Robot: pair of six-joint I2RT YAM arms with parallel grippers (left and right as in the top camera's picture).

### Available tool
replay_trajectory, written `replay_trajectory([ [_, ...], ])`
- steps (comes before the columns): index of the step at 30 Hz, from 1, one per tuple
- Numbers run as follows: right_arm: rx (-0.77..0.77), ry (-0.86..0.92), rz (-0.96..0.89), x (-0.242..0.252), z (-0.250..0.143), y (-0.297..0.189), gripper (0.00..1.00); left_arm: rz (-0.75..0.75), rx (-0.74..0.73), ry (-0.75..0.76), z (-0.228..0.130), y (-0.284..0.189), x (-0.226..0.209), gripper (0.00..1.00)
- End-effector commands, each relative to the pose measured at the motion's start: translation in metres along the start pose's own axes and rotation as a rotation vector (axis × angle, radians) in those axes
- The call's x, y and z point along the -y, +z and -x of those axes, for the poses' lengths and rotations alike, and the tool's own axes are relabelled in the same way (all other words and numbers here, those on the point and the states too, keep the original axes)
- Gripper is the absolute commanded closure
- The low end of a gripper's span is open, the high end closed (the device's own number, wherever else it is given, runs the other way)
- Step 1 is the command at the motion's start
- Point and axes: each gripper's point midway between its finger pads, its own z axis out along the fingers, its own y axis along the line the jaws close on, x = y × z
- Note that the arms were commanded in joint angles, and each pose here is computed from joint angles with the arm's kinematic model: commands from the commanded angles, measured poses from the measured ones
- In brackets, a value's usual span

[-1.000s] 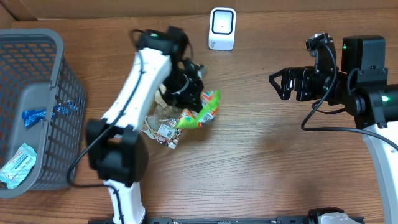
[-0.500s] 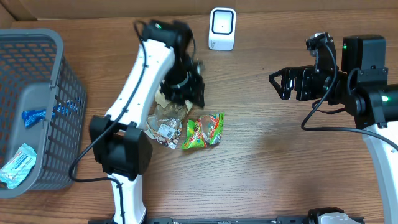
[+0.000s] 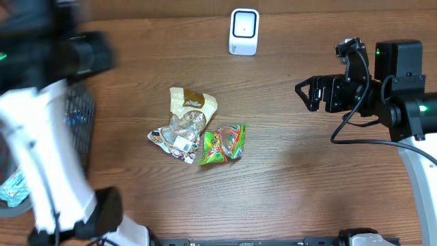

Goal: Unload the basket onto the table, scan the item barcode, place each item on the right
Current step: 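Carry the green candy pack out and drop it beside the brown bag, then reach the left gripper into the basket and grasp the blue packet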

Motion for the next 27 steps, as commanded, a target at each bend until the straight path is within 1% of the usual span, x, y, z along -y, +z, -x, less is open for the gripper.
replay_trajectory([
  [1, 0.026, -0.015, 0.006, -0.004, 0.008, -0.006, 0.0, 0.157, 0.073, -0.276, 0.015, -0.012, -0.069, 0.33],
  [4, 0.026, -0.015, 0.006, -0.004, 0.008, -0.006, 0.0, 0.232, 0.081, -0.411, 0.021, -0.007, -0.114, 0.27],
  [6, 0.026, -0.015, 0.006, -0.004, 0.008, -0.006, 0.0, 0.266, 0.071, -0.454, 0.024, 0.002, -0.135, 0.24],
  [9, 0.026, -0.015, 0.006, -0.004, 0.008, -0.006, 0.0, 0.301, 0.032, -0.495, 0.026, 0.026, -0.157, 0.24],
  [14, 0.02, -0.012, 0.006, -0.003, 0.007, -0.006, 0.0, 0.369, -0.044, -0.603, 0.026, 0.079, -0.181, 0.24],
  [19, 0.011, -0.008, 0.005, -0.003, 0.005, -0.006, 0.01, 0.395, -0.116, -0.664, 0.024, 0.136, -0.193, 0.23],
  [20, 0.011, -0.008, 0.005, -0.003, 0.005, -0.006, 0.01, 0.401, -0.132, -0.674, 0.023, 0.147, -0.196, 0.21],
  [27, 0.011, -0.007, 0.005, -0.003, 0.005, -0.006, 0.01, 0.453, -0.276, -0.696, -0.002, 0.213, -0.212, 0.17],
])
